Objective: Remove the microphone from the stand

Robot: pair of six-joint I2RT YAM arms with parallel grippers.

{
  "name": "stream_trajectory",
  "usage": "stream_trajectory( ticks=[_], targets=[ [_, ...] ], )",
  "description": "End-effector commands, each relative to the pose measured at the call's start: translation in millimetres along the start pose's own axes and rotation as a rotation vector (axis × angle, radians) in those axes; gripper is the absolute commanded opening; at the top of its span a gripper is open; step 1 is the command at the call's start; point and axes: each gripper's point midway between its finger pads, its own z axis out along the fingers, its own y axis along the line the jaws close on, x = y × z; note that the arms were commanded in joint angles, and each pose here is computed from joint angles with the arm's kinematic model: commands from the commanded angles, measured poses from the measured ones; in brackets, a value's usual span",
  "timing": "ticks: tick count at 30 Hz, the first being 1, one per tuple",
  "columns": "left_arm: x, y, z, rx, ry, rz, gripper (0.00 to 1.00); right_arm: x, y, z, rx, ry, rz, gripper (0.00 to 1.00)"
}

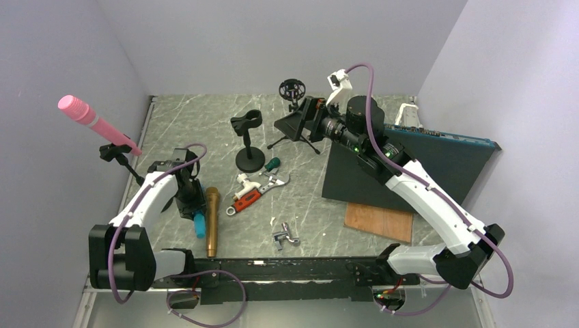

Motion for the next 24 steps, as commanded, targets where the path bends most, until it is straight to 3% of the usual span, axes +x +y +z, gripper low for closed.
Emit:
stream_trajectory(
  ticks=[1,2,14,24],
  targets=[
    [-3,-4,-3,0.014,0.003,-0.013,0.03,-12,13,0,-0.043,-0.016,-0.015,0.98],
    [-3,-4,-2,0.012,0.008,-0.014,0.12,-12,13,0,-0.049,-0.01,-0.026,0.98],
    [-7,-12,-2,0.065,-0.018,0.005,0.54,-29,15,-8,-0.027,-0.046,-0.14,0.98],
    [-9,-15,-11,0.097,-0.051,0.016,0.61,-21,12,-12,-0.027,-0.03,-0.111,0.98]
  ],
)
